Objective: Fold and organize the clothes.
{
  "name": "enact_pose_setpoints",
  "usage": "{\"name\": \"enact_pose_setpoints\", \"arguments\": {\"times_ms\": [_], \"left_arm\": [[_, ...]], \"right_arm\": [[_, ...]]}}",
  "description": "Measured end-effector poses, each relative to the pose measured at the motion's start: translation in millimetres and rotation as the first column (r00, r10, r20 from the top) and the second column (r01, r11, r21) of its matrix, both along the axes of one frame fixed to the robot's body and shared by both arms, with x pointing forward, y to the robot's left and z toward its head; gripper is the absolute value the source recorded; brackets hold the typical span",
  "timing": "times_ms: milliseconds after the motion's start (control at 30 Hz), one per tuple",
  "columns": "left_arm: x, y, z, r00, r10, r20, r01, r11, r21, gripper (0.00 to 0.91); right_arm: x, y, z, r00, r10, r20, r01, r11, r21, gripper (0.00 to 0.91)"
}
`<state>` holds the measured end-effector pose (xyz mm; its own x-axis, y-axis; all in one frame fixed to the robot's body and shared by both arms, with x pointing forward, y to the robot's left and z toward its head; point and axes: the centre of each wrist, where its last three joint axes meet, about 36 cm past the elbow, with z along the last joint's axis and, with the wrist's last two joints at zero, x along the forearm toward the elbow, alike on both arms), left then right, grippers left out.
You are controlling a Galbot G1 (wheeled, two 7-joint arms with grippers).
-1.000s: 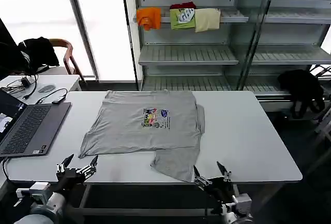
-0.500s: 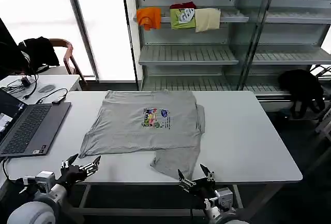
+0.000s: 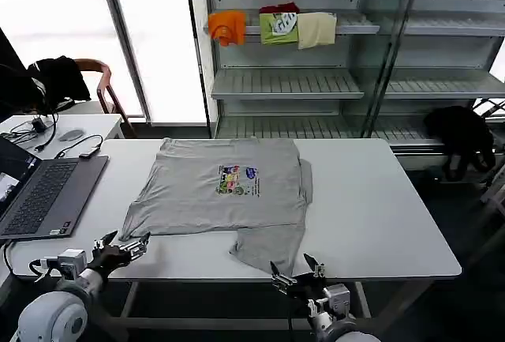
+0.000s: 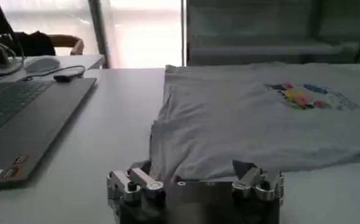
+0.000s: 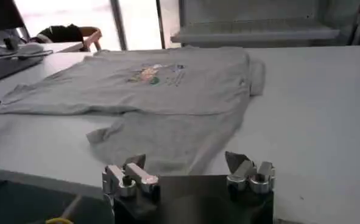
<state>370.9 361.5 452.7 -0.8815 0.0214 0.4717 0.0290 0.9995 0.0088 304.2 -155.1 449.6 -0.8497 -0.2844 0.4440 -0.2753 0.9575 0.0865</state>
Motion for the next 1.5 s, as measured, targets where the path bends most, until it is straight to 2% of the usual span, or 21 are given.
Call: {"name": "enact_pose_setpoints", "arguments": {"times_ms": [400, 467, 533, 667, 800, 833, 867, 900, 933, 967, 1133, 1233, 1300, 1333, 1433, 1500], "left_arm": [[10, 10, -5.9, 1.000, 0.024, -0.010, -0.024, 1.000, -0.004, 0.907], [10, 10, -8.1, 1.000, 0.026, -0.013, -0.026, 1.000, -0.007, 0.877], [10, 12, -10.3, 0.999, 0.029, -0.017, -0.030, 1.000, -0.009, 0.826], [10, 13, -13.1, 0.999, 0.033, -0.021, -0.033, 0.999, -0.011, 0.786], [10, 14, -14.4, 0.999, 0.033, -0.021, -0.033, 0.999, -0.013, 0.554], [10, 15, -14.7, 0.999, 0.034, -0.021, -0.034, 0.999, -0.014, 0.443], [10, 15, -15.4, 0.999, 0.034, -0.022, -0.034, 0.999, -0.015, 0.393], [10, 15, -16.1, 0.999, 0.034, -0.023, -0.034, 0.999, -0.016, 0.353], [10, 15, -16.8, 0.999, 0.034, -0.025, -0.034, 0.999, -0.017, 0.322], [10, 15, -17.6, 0.999, 0.033, -0.025, -0.034, 0.999, -0.019, 0.322], [7, 15, -20.0, 0.999, 0.028, -0.027, -0.029, 0.999, -0.024, 0.312], [6, 15, -20.9, 0.999, 0.025, -0.027, -0.026, 0.999, -0.027, 0.232], [5, 15, -21.7, 0.999, 0.023, -0.027, -0.023, 0.999, -0.029, 0.141], [5, 15, -21.8, 0.999, 0.022, -0.026, -0.023, 0.999, -0.030, 0.050], [5, 16, -21.6, 1.000, 0.017, -0.025, -0.017, 0.999, -0.031, 0.020], [5, 16, -20.9, 1.000, 0.012, -0.021, -0.012, 0.999, -0.030, 0.020]], "right_arm": [[4, 2, -5.5, 1.000, 0.005, -0.014, -0.005, 1.000, 0.000, 0.907], [5, 3, -6.4, 1.000, 0.007, -0.016, -0.007, 1.000, 0.000, 0.907], [5, 3, -7.5, 1.000, 0.008, -0.020, -0.008, 1.000, 0.001, 0.867], [8, 2, -9.5, 1.000, 0.006, -0.025, -0.006, 1.000, 0.003, 0.776], [9, 4, -10.8, 1.000, 0.007, -0.029, -0.007, 1.000, 0.007, 0.625], [9, 4, -10.7, 1.000, 0.008, -0.029, -0.008, 1.000, 0.009, 0.534], [9, 5, -10.8, 1.000, 0.009, -0.029, -0.009, 1.000, 0.010, 0.494], [9, 5, -10.9, 1.000, 0.010, -0.029, -0.010, 1.000, 0.012, 0.413], [10, 6, -11.4, 0.999, 0.010, -0.030, -0.010, 1.000, 0.012, 0.333], [10, 6, -12.0, 0.999, 0.012, -0.031, -0.011, 1.000, 0.012, 0.312], [9, 6, -13.7, 0.999, 0.020, -0.036, -0.020, 1.000, 0.011, 0.292], [9, 6, -14.0, 0.999, 0.022, -0.037, -0.022, 1.000, 0.011, 0.262], [10, 6, -14.4, 0.999, 0.023, -0.038, -0.022, 1.000, 0.011, 0.242], [10, 6, -14.4, 0.999, 0.023, -0.038, -0.023, 1.000, 0.012, 0.232], [9, 5, -14.6, 0.999, 0.026, -0.039, -0.025, 1.000, 0.011, 0.161], [9, 5, -14.5, 0.999, 0.028, -0.039, -0.027, 1.000, 0.011, 0.060]]}}
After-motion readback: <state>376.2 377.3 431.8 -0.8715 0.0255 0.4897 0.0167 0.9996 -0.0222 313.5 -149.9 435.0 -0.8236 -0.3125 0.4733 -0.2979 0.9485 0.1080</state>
